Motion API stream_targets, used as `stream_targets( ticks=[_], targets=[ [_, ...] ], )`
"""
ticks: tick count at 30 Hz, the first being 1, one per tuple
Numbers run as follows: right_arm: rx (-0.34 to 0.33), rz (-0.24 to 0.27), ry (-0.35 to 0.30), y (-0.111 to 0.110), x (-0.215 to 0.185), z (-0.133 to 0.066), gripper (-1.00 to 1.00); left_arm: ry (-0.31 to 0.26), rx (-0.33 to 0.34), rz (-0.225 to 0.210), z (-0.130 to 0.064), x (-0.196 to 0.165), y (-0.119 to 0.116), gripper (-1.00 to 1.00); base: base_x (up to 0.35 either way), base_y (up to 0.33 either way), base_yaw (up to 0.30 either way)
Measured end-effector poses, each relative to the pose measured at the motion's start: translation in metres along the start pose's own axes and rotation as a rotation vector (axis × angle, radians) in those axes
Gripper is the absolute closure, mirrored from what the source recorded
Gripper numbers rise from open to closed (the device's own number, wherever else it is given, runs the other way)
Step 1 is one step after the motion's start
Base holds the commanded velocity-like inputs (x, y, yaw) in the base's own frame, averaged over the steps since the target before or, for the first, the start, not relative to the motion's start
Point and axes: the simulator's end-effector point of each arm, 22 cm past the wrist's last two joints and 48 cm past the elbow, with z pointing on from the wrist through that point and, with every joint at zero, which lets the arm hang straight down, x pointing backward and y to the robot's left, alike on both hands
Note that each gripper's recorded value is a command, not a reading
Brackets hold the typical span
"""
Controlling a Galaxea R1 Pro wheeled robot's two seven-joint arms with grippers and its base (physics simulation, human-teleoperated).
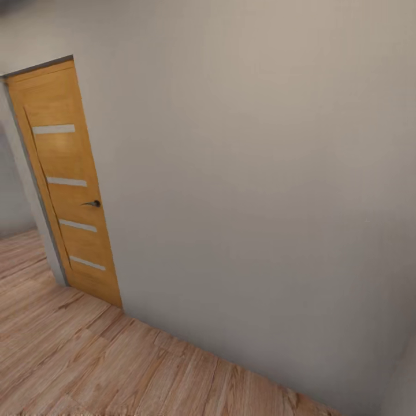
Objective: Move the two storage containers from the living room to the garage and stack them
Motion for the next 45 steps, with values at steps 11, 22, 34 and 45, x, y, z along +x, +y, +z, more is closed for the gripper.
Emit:
stream_targets(
  ticks=[11,22,34,45],
  targets=[
    [0.004,0.003,-0.001,-0.0022,0.0000,0.0000,-1.00,0.000,0.000,0.000,0.0000,0.0000,0.0002,-1.00,0.000,0.000,0.273],
    [-0.001,0.004,0.001,0.0008,0.0003,0.0000,-1.00,0.000,0.000,0.002,0.0000,0.0000,0.0004,-1.00,0.000,0.000,0.273],
    [0.004,0.008,0.007,-0.0022,0.0018,0.0000,-1.00,-0.001,0.000,0.001,0.0000,-0.0003,0.0004,-1.00,0.000,0.000,0.273],
    [0.002,0.006,0.004,-0.0009,0.0011,0.0000,-1.00,-0.001,0.000,0.001,0.0000,-0.0005,0.0004,-1.00,0.000,0.000,0.273]
  ],
)
